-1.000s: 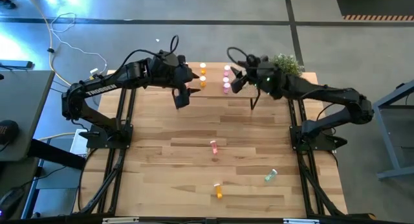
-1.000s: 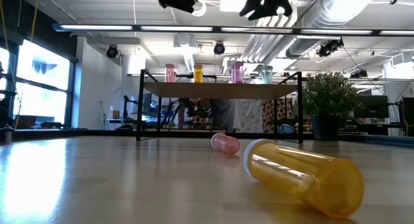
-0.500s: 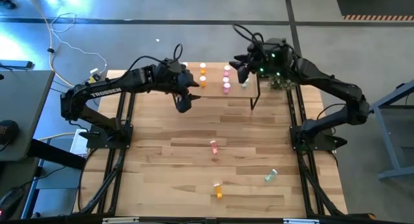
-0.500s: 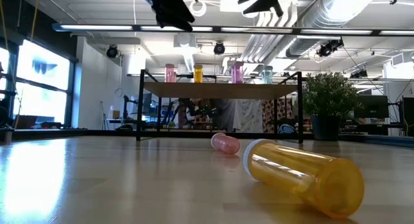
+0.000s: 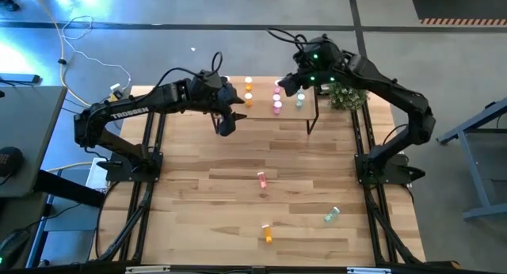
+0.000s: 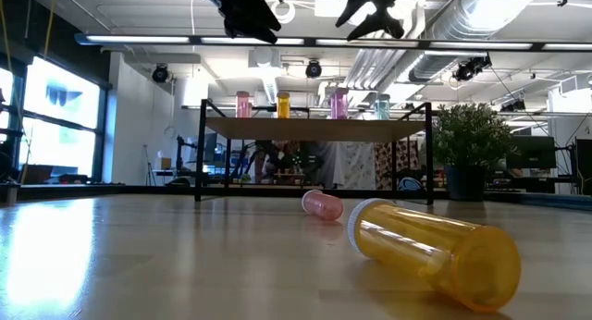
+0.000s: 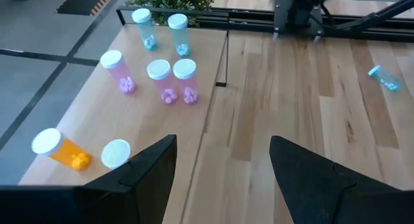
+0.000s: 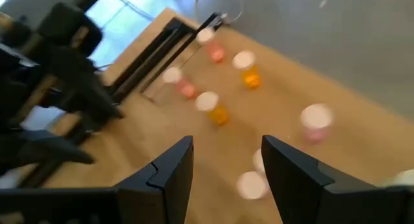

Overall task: Pick and place medicine bottles onto shelf by color
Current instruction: Adjust the purple pill bottles on the shelf

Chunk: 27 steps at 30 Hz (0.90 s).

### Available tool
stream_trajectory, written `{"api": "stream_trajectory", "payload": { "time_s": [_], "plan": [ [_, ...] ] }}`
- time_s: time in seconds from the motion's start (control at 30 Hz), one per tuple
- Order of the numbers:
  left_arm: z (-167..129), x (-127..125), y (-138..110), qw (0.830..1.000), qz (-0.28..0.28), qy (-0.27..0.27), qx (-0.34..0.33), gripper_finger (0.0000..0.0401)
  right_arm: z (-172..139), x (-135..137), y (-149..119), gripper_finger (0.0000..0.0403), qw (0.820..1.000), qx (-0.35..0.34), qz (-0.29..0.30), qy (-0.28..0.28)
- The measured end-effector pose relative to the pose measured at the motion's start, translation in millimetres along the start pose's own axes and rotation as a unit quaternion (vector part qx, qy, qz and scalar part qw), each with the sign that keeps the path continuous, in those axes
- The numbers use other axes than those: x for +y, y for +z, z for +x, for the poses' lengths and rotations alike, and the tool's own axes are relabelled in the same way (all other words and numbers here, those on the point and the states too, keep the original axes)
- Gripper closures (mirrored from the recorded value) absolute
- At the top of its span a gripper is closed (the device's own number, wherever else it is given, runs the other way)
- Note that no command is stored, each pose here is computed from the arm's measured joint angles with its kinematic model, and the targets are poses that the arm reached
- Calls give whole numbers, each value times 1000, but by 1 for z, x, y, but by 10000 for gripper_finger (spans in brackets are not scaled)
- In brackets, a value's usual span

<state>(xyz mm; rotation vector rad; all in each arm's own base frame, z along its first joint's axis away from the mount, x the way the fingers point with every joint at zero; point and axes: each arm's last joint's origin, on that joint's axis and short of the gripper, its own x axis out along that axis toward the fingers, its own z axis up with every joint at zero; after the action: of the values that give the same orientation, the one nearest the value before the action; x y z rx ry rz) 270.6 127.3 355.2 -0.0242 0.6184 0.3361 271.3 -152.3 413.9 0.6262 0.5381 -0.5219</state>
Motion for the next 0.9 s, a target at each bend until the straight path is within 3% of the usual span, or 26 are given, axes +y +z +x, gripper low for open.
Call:
{"api": "stream_trajectory", "payload": {
  "time_s": [0.23,0.5,0.9],
  "plan": [
    [0,1,0,1000,4,9,2,165,22,5,-4,229,995,56,68,48],
    [0,1,-1,1000,13,9,4,165,41,19,-7,229,996,50,32,67],
    [0,0,-3,1000,22,7,15,165,36,7,8,229,998,6,7,65]
  ]
}}
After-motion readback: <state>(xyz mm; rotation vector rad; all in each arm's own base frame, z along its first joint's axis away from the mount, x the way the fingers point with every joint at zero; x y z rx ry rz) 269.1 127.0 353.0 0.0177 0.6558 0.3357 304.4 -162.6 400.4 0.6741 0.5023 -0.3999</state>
